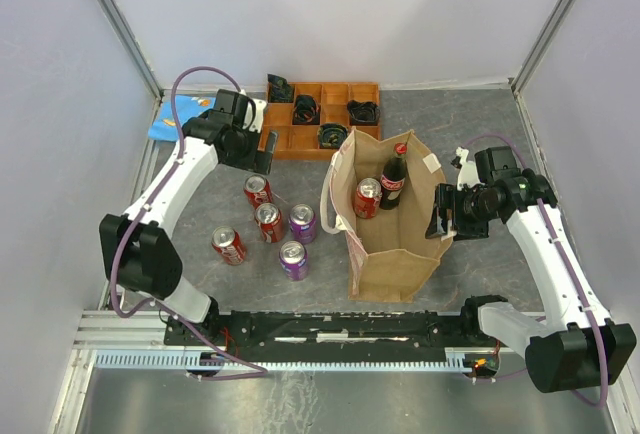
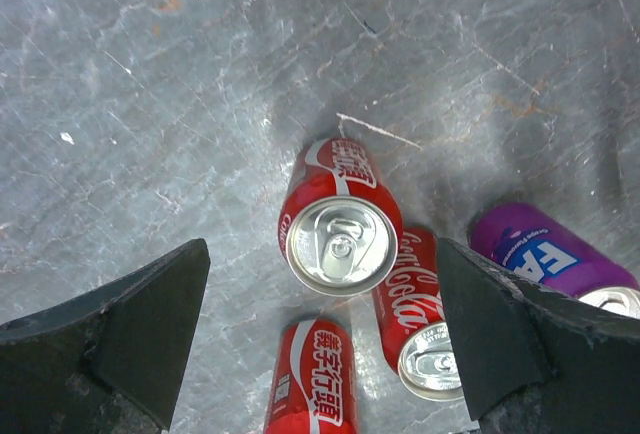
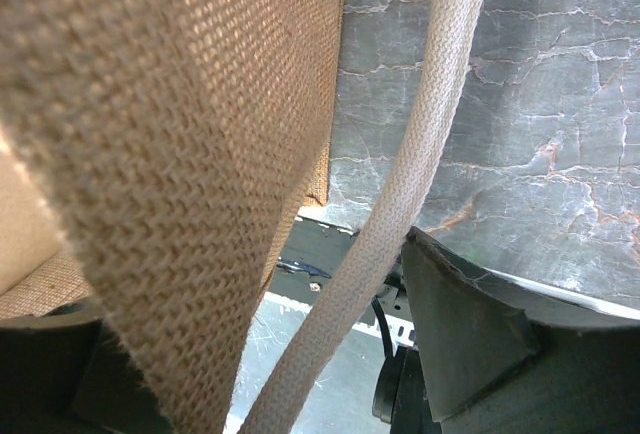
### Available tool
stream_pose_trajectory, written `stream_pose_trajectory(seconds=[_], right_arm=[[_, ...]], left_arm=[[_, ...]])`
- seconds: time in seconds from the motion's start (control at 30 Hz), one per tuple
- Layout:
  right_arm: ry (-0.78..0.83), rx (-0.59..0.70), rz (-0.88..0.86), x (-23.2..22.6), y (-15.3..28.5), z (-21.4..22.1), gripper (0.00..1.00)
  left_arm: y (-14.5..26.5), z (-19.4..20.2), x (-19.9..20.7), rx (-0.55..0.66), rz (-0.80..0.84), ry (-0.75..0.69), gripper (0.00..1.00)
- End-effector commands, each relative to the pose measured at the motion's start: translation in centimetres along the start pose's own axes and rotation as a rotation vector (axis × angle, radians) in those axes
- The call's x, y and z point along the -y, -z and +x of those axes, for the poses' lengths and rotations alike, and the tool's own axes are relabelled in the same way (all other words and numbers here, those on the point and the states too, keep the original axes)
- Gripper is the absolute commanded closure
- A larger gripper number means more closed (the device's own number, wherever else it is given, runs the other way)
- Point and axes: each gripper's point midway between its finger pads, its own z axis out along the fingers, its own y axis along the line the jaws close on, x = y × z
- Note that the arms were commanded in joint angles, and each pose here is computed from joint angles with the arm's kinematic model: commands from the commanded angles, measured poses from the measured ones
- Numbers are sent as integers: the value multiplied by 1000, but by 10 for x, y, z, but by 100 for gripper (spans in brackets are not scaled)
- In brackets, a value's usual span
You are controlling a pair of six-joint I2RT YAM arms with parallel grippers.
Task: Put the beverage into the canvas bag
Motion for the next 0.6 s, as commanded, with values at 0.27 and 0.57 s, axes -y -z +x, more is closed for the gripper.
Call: stream_pose_trajectory(seconds=[0.27,0.57], right_arm=[[11,6,11,1,4,2,24],[9,2,10,1,3,3,24]], left_arm=[[-20,18,10,-34,49,20,2],[-41,31,8,-51,37,10,4]])
